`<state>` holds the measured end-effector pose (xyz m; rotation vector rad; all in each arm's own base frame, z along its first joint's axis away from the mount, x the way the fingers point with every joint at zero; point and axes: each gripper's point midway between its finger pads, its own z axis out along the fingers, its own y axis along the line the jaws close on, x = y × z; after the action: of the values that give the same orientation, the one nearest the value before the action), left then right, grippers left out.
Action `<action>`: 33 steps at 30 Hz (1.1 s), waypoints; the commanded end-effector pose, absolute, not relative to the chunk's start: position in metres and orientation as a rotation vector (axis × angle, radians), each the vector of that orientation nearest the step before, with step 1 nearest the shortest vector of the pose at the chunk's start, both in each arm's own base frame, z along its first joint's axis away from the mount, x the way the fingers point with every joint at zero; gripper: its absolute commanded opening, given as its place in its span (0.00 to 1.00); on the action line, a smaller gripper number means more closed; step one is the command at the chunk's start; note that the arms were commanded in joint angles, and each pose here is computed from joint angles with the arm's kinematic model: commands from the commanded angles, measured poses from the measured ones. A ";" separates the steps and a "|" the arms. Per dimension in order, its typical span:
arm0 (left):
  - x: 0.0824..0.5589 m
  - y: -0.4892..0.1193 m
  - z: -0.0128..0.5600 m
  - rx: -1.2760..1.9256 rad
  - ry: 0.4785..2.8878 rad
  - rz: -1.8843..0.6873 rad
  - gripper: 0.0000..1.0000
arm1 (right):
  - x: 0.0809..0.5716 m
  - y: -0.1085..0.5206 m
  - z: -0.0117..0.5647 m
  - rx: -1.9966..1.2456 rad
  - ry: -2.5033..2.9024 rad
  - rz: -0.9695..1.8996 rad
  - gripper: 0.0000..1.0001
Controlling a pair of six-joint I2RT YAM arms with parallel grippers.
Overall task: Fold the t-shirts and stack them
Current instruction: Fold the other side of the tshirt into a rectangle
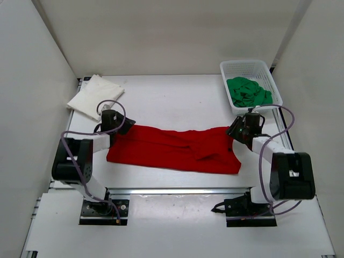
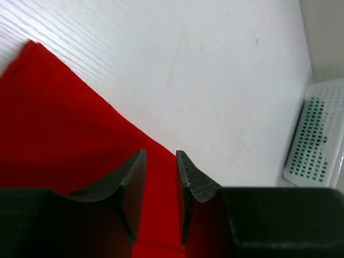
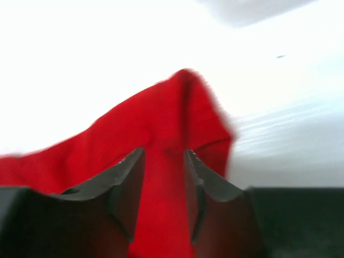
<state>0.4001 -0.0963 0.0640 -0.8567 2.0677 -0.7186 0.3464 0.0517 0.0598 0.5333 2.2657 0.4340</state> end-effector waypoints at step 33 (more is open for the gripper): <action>0.375 -0.017 0.012 -1.167 2.068 -0.613 0.39 | 0.405 0.009 0.055 0.636 2.137 0.452 0.00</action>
<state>0.3942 -0.0312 0.0226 -1.0981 2.0597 -0.6907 0.3965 0.0260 0.0322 0.6090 2.2366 0.4847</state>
